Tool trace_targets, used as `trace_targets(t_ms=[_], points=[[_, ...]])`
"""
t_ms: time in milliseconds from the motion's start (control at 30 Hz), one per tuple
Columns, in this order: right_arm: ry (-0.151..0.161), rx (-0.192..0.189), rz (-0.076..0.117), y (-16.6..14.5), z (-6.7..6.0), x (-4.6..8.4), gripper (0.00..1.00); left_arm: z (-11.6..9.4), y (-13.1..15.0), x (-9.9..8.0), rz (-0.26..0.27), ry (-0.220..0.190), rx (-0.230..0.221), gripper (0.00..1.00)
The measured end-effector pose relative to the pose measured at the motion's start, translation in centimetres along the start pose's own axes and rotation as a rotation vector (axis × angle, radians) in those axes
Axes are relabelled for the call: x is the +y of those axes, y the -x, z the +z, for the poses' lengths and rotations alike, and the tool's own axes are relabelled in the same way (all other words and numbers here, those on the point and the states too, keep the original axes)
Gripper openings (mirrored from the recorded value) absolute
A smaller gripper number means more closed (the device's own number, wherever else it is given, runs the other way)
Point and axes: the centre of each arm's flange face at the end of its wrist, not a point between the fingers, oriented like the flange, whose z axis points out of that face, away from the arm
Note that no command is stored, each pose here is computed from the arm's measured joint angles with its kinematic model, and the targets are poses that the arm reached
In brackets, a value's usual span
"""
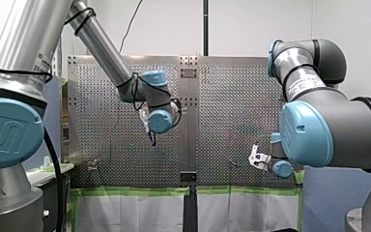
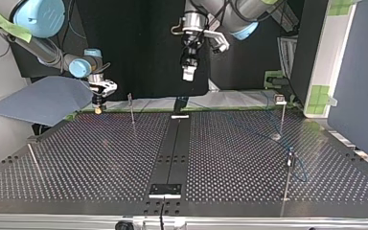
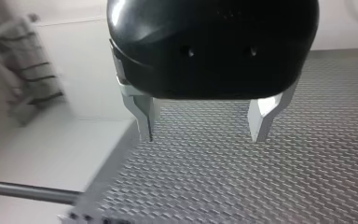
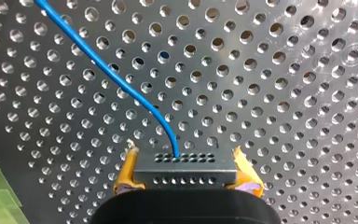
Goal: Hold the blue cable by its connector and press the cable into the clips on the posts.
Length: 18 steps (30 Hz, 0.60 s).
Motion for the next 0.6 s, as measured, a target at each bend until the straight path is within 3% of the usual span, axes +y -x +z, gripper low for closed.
trace_targets(t_ms=[300,467,600], points=[[0.003,-0.001,-0.006,-0.1,0.0,0.0,0.0,-3.2,-2.1,2.7,0.075,0.019,0.106,1.0],[0.028,-0.005,-0.038,-1.7,-0.2,0.4,0.0,-4.9,-2.9,4.1,0.106,0.025,0.145,1.0],[0.058,-0.015,-0.048,-3.0,-1.0,0.5,0.0,-6.0,-3.4,4.9,0.125,0.027,0.17,1.0]])
